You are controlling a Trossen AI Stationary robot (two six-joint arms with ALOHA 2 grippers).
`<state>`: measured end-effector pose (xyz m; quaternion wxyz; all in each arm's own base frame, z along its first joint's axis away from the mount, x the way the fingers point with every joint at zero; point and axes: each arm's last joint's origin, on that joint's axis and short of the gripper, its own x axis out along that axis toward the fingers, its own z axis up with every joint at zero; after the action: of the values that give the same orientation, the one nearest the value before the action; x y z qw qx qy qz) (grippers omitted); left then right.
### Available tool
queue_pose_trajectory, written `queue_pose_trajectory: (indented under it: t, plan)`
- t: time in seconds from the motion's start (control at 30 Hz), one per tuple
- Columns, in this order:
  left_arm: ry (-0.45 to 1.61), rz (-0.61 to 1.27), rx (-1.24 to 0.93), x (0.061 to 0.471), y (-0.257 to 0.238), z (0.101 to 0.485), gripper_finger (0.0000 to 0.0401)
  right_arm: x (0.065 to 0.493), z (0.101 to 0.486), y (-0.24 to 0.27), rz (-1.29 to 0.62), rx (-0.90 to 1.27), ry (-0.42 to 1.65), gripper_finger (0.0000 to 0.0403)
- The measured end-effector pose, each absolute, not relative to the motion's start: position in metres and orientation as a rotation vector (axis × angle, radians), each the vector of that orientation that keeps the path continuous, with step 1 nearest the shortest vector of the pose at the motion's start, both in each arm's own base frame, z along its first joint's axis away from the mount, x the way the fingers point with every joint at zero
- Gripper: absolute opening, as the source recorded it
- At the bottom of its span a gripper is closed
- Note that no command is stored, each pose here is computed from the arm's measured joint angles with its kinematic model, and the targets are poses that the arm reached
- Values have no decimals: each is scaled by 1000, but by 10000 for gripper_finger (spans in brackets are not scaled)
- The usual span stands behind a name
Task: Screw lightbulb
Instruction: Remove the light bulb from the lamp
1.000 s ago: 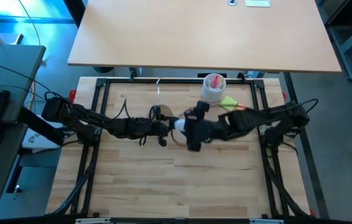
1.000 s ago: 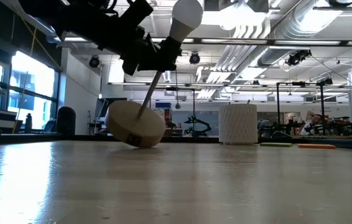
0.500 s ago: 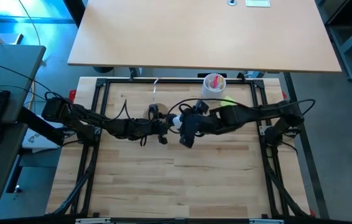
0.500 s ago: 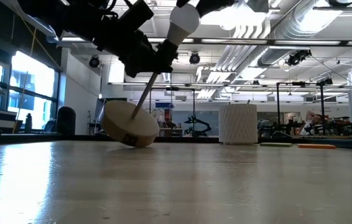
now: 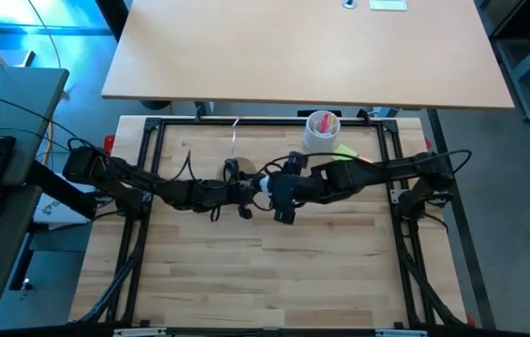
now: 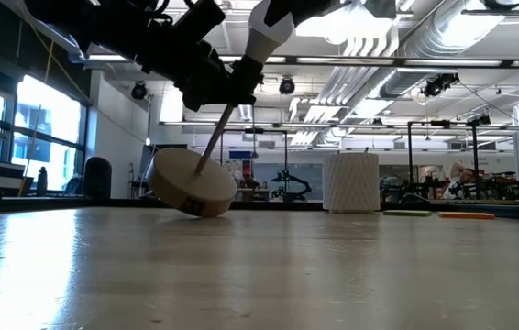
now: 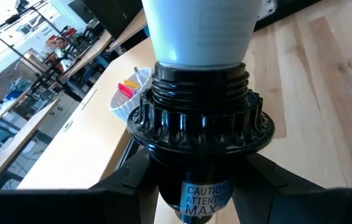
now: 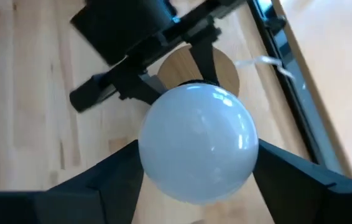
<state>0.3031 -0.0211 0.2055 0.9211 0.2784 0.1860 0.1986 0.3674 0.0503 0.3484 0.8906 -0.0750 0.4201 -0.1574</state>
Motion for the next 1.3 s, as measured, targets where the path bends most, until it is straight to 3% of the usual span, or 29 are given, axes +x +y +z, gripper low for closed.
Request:
queue_pose_trajectory:
  t: [0.13,0.37,0.53,0.97,1.13,1.3]
  plan:
    - [376,380,571,303,-24,205,143,367,348,53,-220,-367,907,251]
    - [374,367,558,303,-24,205,143,365,348,64,70,-917,953,246]
    - [372,366,547,303,-25,205,143,364,349,67,161,-1100,956,246]
    - [353,367,499,304,-25,206,145,364,354,73,-17,-900,919,313]
    - [356,369,499,303,-25,206,146,361,371,79,-153,-653,844,314]
    - [359,371,503,303,-24,206,143,356,378,77,-357,-216,759,314]
